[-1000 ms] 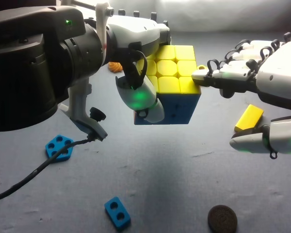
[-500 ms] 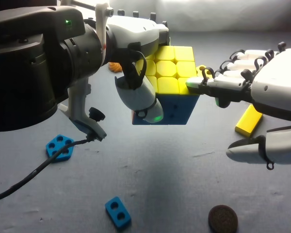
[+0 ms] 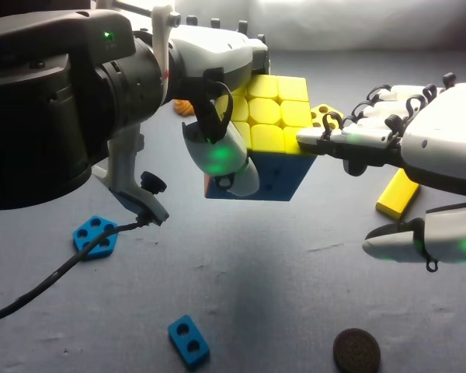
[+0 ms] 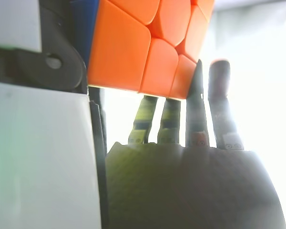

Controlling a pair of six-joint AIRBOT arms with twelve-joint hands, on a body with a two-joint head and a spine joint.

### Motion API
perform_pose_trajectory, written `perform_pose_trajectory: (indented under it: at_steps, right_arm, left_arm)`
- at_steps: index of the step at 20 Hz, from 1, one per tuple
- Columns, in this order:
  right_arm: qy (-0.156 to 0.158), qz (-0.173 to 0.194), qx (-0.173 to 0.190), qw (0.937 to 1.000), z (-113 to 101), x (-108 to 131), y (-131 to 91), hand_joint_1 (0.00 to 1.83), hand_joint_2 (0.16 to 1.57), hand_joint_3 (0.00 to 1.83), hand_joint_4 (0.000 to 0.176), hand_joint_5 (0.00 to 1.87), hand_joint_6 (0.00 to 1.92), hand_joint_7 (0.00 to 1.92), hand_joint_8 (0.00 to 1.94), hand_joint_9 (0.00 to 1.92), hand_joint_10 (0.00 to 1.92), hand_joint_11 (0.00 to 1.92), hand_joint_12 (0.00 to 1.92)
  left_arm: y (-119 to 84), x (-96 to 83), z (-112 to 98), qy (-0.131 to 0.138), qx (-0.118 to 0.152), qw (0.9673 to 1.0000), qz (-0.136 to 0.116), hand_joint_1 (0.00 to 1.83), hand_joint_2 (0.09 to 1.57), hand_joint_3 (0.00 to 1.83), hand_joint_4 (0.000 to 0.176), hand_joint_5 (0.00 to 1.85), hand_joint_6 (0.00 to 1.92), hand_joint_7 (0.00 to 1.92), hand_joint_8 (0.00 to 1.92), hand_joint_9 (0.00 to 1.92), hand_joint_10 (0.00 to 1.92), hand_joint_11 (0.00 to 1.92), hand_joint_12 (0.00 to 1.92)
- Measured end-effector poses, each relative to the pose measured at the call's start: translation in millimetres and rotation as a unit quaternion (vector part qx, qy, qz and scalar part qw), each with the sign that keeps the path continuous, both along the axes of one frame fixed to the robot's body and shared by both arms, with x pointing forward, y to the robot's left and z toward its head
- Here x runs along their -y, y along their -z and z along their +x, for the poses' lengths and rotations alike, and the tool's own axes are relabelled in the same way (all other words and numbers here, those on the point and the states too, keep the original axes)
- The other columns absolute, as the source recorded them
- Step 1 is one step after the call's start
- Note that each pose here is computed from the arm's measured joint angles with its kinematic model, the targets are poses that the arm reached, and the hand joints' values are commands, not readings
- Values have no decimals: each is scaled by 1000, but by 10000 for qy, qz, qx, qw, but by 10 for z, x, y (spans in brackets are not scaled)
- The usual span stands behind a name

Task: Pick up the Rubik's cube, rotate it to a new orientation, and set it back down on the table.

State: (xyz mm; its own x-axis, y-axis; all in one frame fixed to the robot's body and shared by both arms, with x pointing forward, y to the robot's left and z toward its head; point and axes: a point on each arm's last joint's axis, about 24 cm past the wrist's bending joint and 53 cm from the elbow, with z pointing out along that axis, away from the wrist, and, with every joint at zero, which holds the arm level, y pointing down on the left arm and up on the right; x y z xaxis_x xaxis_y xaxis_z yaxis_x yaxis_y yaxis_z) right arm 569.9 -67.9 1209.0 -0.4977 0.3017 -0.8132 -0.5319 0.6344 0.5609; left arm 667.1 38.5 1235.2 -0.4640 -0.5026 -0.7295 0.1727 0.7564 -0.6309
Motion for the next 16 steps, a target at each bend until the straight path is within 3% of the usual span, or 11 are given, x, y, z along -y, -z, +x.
perform_pose_trajectory:
  at_steps: [4,10,16]
  right_arm:
    - [-83,-163,-155,9997,-51,-37,156,504,1189,0,0,127,10,213,1069,98,1106,0,1258]
    - [-106,-165,-156,9997,-50,-58,164,482,1204,3,0,112,5,205,1082,93,1105,0,1259]
    - [-112,-139,-170,9997,41,-104,225,494,1196,0,0,106,0,206,1070,91,1112,0,1276]
  left_arm:
    - [-6,6,-1,8,3,10000,-17,1198,998,0,0,155,1668,51,1892,57,1921,0,1921]
    - [-7,4,0,7,7,10000,-14,1171,998,0,0,210,1553,82,1827,63,1913,0,1921]
    - [2,-54,36,-97,13,9999,41,1191,1022,2,0,159,1645,41,1848,32,1919,0,1921]
